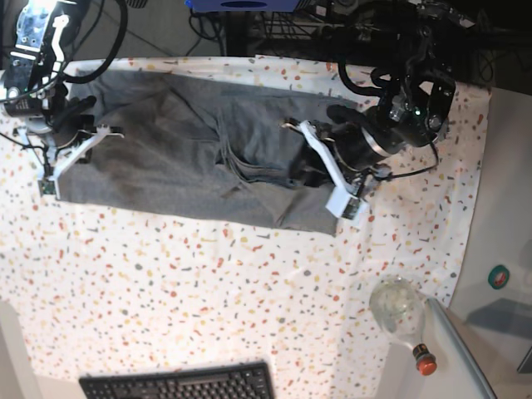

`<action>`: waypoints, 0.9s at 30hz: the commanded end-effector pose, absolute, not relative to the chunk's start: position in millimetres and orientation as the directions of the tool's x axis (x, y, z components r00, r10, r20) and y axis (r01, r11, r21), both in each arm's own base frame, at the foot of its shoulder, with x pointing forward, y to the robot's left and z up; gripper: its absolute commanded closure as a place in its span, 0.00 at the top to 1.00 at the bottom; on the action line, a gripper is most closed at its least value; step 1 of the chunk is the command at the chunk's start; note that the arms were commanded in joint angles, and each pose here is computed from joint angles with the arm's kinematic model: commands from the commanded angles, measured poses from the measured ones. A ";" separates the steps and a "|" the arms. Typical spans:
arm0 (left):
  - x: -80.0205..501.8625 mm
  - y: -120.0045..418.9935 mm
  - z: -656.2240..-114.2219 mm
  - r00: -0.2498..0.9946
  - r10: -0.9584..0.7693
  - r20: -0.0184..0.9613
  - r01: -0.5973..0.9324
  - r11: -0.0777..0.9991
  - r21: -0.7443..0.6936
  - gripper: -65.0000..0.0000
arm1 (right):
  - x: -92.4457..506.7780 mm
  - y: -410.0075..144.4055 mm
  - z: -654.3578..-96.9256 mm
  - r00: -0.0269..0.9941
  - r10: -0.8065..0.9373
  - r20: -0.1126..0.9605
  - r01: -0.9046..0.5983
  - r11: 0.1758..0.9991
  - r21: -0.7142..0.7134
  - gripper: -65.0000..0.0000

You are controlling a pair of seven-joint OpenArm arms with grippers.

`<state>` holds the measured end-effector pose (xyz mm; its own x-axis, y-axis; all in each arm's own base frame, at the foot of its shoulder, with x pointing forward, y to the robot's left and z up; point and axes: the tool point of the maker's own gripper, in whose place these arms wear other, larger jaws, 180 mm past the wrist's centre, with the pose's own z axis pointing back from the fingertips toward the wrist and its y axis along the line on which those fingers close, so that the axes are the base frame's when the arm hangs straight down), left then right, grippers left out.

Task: Layout the t-shirt on the table in an organized manner, then fold the t-shirt properly
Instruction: 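Fold the strip's end with the left gripper toward the right gripper, then release the fold and move the left gripper clear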

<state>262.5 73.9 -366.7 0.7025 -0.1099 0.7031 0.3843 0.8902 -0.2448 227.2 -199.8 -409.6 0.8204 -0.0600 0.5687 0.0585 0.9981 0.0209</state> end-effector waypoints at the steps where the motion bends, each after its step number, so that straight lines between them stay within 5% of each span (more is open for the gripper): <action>1: 273.4 91.0 -365.8 0.694 -0.086 0.715 0.347 0.910 -0.228 0.00 | 234.0 -203.5 -401.1 0.798 -0.054 0.600 0.059 0.998 0.012 0.00; 15: 309.0 122.7 -416.8 0.785 0.021 0.619 0.183 0.947 -0.265 0.00 | 239.0 -203.4 -398.6 0.793 -0.055 0.606 0.059 0.998 0.013 0.00; 27: 320.7 28.4 -435.1 0.826 -0.034 0.562 0.289 0.882 -0.372 0.00 | 239.5 -203.5 -398.3 0.792 -0.055 0.609 0.059 0.998 0.013 0.00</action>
